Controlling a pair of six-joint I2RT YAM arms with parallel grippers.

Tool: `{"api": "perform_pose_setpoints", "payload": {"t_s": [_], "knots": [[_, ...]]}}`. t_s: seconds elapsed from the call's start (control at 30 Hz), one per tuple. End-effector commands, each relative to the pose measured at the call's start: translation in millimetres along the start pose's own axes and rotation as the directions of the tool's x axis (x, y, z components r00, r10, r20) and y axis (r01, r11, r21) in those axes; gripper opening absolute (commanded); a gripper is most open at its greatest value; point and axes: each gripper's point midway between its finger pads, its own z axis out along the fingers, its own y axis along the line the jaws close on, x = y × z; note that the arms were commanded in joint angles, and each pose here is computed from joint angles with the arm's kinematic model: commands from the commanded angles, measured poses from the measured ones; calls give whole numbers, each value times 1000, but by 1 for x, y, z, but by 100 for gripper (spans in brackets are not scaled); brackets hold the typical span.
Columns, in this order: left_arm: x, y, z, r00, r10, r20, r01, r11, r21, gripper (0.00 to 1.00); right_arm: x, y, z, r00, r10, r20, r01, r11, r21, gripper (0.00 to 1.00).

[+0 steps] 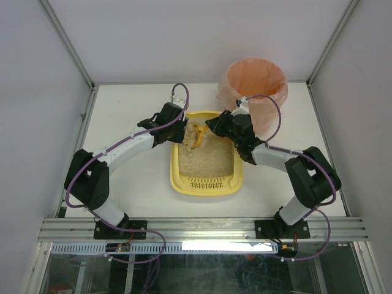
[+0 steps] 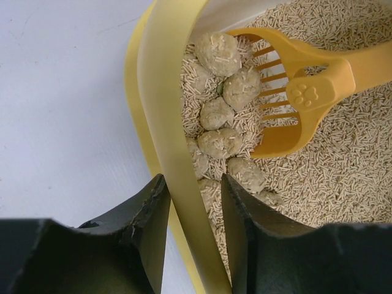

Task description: Clean the litter box

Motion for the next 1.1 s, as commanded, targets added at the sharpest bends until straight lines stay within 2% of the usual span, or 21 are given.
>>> {"api": "perform_pose_setpoints", "payload": {"t_s": [0.0, 0.37, 0.4, 0.43, 0.67, 0.87, 1.07], "knots": [[-9, -16, 2, 999, 23, 23, -24, 998, 55, 37, 35, 37, -32, 985, 41, -169, -64, 989, -130, 0], [-10, -14, 1, 999, 24, 24, -25, 999, 48, 37, 5, 44, -70, 998, 44, -48, -54, 974, -220, 0], [-10, -15, 1, 999, 24, 25, -25, 998, 49, 37, -8, 35, -68, 994, 103, 23, -98, 981, -170, 0], [-10, -14, 1, 999, 24, 25, -25, 999, 48, 37, -13, 31, -69, 987, 157, 43, -148, 976, -161, 0], [-10, -14, 1, 999, 26, 27, -27, 999, 47, 37, -20, 17, -79, 961, 269, 62, -252, 946, -203, 0], [-9, -14, 2, 999, 26, 24, -27, 999, 45, 37, -26, 13, -88, 956, 278, 92, -256, 946, -196, 0], [-10, -13, 2, 999, 26, 23, -27, 999, 44, 37, -38, 8, -101, 963, 225, 146, -207, 970, -130, 0]]}}
